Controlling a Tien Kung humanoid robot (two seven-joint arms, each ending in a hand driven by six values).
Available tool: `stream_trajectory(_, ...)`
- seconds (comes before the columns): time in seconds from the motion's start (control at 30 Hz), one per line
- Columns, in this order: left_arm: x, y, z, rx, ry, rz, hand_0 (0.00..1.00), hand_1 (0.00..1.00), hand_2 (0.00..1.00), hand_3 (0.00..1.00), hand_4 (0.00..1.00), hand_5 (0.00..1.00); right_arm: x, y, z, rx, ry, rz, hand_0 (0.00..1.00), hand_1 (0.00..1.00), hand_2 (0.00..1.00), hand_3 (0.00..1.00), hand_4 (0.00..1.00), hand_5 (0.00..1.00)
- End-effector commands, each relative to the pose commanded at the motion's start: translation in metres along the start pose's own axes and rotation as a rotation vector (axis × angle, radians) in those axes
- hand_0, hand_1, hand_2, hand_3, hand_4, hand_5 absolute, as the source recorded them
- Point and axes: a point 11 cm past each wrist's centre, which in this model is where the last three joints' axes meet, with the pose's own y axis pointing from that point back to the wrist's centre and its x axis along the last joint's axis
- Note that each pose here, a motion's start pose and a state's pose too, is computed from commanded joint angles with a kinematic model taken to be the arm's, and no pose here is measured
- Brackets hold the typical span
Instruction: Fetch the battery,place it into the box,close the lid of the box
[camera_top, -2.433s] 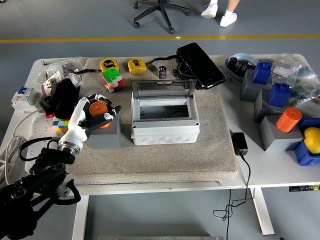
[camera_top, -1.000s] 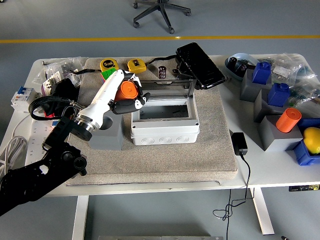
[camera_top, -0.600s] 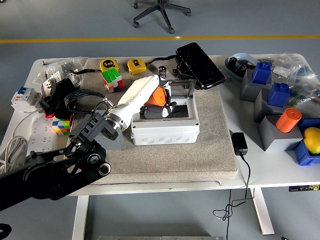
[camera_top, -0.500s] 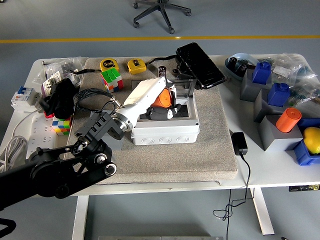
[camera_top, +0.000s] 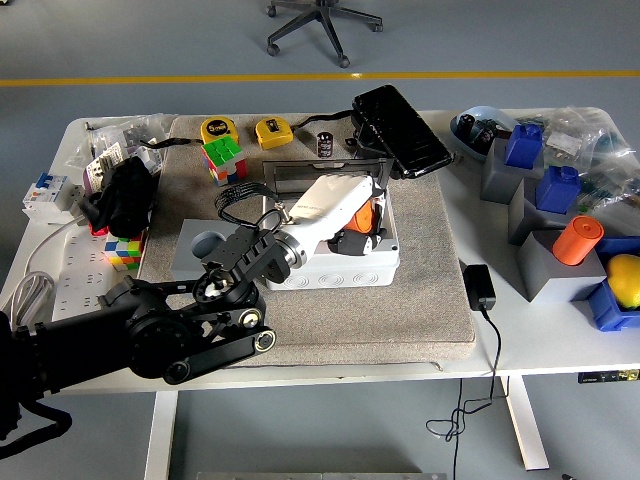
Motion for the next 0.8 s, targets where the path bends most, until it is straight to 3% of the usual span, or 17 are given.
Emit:
stream_trajectory(0.07,-0.004,-0.003,0.000,0.000,-0.028,-0.006,0.181,0.109,0.091,0.206,0.779,0.002,0.000,0.000,-0.001,0.002,0.003,-0.001,0.605,0.629,0.593,0.558,0.899,0.460)
stream_trajectory(0.1,-0.006,-0.004,0.000,0.001,-0.040,-0.011,0.187,0.124,0.108,0.226,0.906,0.002,0.000,0.000,-0.001,0.002,0.004,-0.001,0.606,0.629,0.592,0.558,0.899,0.459)
stream_trajectory(0.67,-0.009,-0.013,-0.016,0.056,-0.092,-0.026,0.225,0.180,0.157,0.267,0.956,0.045,-0.001,0.000,-0.002,0.005,0.011,-0.002,0.606,0.629,0.592,0.559,0.899,0.459)
stream_trajectory(0.7,-0.009,-0.013,-0.017,0.059,-0.091,-0.029,0.281,0.381,0.376,0.413,0.984,0.074,-0.001,0.000,-0.002,0.006,0.010,-0.003,0.607,0.628,0.592,0.559,0.899,0.459)
stream_trajectory(0.8,-0.010,-0.013,-0.019,0.070,-0.084,-0.038,0.281,0.381,0.376,0.413,0.984,0.074,-0.002,0.000,-0.002,0.006,0.011,-0.004,0.607,0.628,0.592,0.559,0.899,0.459)
